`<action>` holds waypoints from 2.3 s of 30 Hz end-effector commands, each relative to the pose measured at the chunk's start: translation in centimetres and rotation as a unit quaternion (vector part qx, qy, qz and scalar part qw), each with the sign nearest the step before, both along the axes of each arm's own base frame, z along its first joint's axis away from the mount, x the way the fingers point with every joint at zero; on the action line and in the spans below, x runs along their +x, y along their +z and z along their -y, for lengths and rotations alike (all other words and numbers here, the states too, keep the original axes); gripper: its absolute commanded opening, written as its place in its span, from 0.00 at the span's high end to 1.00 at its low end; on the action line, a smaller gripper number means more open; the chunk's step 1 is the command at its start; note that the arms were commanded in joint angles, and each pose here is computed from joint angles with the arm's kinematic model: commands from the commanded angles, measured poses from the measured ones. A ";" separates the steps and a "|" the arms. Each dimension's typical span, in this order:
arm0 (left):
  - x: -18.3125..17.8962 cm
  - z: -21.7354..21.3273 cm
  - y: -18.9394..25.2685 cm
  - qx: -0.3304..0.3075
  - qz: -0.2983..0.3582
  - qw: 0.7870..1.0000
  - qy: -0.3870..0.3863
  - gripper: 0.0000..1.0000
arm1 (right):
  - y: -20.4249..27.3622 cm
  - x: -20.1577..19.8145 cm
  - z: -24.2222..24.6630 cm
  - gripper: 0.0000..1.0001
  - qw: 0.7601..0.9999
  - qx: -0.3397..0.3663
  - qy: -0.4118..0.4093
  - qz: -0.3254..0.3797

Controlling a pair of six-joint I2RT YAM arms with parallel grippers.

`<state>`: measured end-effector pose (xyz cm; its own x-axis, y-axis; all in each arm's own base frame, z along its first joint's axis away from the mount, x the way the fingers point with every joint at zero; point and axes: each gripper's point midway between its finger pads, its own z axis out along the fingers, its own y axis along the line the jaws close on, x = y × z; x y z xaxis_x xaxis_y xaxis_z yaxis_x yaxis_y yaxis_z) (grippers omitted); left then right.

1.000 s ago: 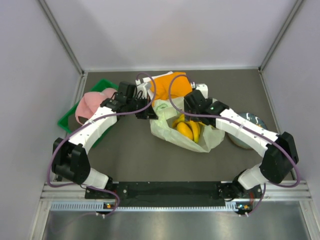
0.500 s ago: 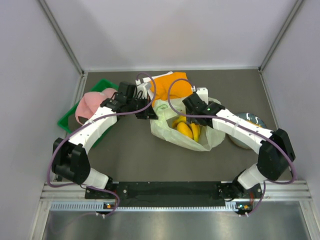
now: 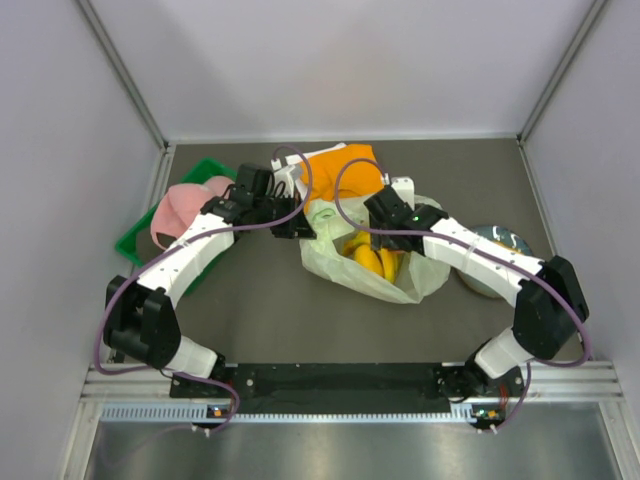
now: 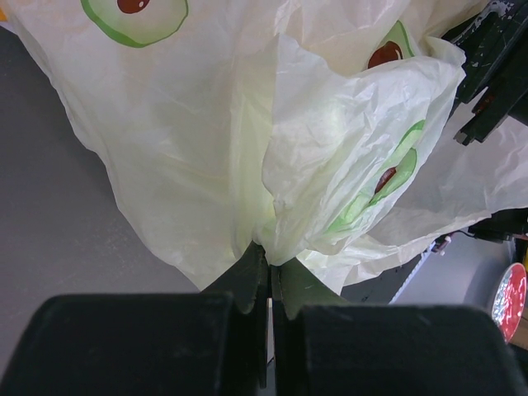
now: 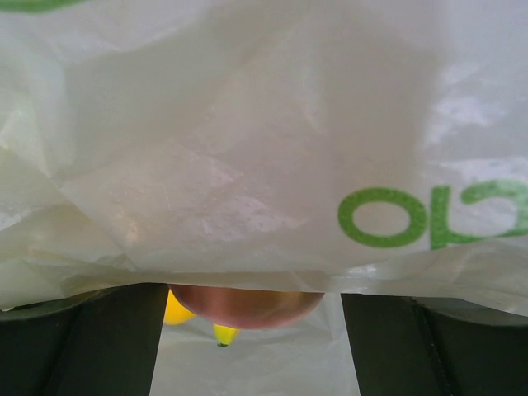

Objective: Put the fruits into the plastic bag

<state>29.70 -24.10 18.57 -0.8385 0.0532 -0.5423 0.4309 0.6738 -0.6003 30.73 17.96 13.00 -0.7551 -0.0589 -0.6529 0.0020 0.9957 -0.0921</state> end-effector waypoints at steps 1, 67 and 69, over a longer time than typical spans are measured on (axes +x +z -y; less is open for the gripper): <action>0.4 0.3 2.0 -0.008 0.033 0.999 -0.008 1.00 | 2.6 0.4 -1.7 0.36 0.999 0.044 0.015 0.026; 0.0 0.7 2.0 -0.005 0.035 0.999 -0.014 1.00 | 20.1 -3.5 0.5 0.16 0.956 0.194 0.066 0.212; 0.0 0.7 2.0 -0.005 0.035 0.999 -0.014 1.00 | 20.2 -3.4 2.1 0.16 0.956 0.198 0.043 0.214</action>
